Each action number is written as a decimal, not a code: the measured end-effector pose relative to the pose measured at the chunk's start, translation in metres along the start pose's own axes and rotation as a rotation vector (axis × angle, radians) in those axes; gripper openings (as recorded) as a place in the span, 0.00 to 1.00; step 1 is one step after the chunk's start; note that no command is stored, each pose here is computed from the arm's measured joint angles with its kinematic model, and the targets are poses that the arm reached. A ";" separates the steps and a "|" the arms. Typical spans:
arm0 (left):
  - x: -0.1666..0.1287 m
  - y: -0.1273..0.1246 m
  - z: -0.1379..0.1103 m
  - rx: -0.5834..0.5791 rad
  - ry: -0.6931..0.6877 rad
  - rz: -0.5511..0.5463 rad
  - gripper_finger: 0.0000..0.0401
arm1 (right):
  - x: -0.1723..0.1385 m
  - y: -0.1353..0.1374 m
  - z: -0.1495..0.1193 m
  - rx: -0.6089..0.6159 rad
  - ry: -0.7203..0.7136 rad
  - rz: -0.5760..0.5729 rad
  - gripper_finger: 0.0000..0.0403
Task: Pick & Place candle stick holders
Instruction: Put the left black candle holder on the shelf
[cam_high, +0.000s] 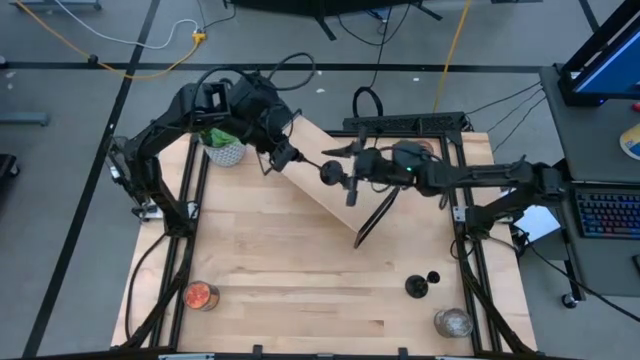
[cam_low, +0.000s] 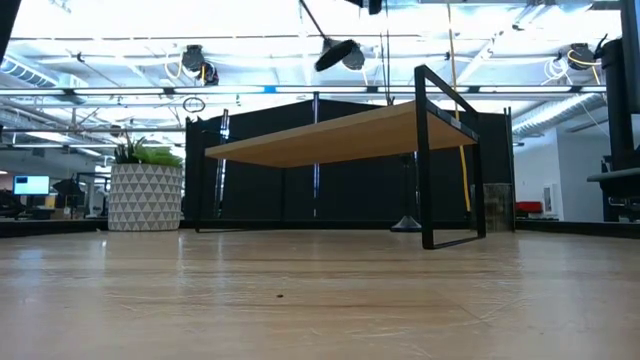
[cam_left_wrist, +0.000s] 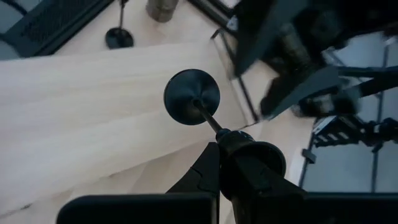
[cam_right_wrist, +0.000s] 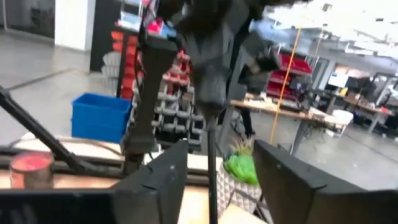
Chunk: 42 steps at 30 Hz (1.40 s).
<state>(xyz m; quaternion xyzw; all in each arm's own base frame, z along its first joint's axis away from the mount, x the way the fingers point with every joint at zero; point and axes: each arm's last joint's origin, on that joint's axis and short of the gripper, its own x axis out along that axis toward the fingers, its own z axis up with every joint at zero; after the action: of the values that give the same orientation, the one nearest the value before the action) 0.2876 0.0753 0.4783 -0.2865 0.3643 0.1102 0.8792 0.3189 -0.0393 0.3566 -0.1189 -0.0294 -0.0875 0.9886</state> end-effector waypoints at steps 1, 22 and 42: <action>0.002 0.000 0.000 0.004 0.008 0.003 0.02 | 0.002 -0.002 0.000 0.004 0.013 -0.004 0.48; 0.042 0.002 0.010 0.033 0.079 -0.033 0.02 | 0.017 -0.005 -0.011 0.065 0.190 0.045 0.52; 0.054 0.002 0.011 0.043 0.097 -0.028 0.02 | 0.017 -0.002 -0.011 0.102 0.181 0.105 0.22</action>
<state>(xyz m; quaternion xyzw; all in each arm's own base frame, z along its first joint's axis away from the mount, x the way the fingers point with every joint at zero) 0.3312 0.0830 0.4459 -0.2773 0.4046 0.0761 0.8681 0.3356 -0.0467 0.3477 -0.0615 0.0616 -0.0445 0.9952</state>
